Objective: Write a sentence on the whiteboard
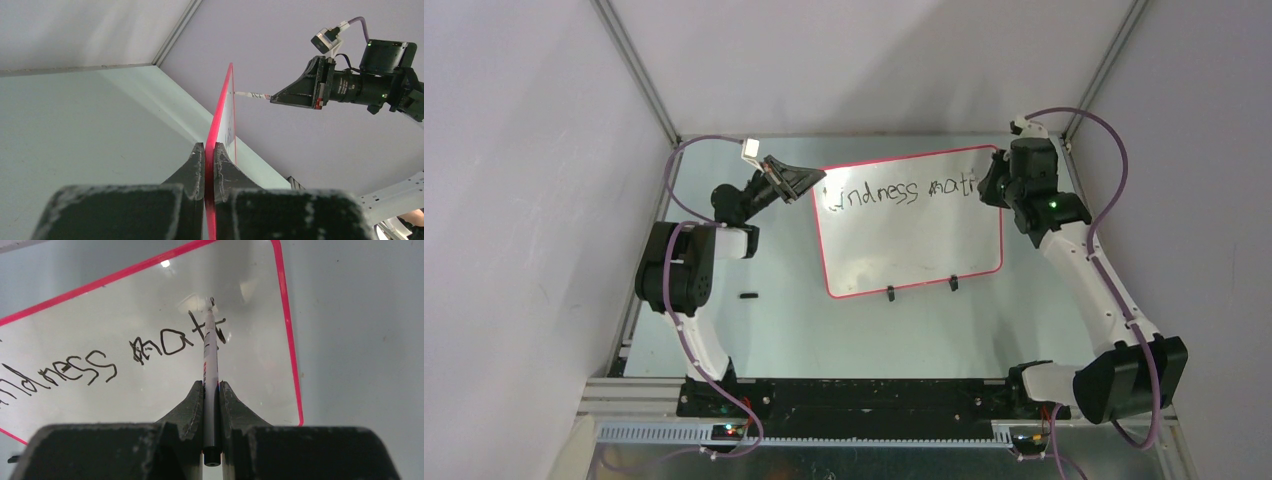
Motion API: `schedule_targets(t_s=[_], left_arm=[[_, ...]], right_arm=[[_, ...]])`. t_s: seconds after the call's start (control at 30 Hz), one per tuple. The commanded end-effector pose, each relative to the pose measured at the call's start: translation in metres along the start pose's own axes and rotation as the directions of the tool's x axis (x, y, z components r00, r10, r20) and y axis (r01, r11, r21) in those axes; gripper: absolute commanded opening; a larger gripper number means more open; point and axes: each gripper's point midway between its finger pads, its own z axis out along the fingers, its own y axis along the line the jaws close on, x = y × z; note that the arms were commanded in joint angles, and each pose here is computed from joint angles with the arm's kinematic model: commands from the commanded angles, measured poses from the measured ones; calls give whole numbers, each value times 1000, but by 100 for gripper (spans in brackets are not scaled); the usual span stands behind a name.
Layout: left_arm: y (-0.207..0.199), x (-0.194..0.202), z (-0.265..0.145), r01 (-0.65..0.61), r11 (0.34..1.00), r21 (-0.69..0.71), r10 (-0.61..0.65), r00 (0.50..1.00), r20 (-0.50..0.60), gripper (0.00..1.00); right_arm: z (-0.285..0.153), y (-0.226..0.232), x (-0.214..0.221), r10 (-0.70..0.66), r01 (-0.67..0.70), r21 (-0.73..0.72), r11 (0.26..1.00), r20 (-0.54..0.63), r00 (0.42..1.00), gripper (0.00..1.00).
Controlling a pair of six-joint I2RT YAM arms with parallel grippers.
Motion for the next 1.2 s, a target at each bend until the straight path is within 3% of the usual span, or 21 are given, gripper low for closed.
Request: schedule_targets(t_s=[0.0,1.17], left_arm=[[-11,-12,0,-112,993,45,111,994,16,0],[-12,-12,-1,-114,992,45,114,993,16,0]], right_arm=[[-6,7,-33,17,-15,-20,1000,86,996,0],[-7,-5,20,-3,3,14,1000,-38,999,0]])
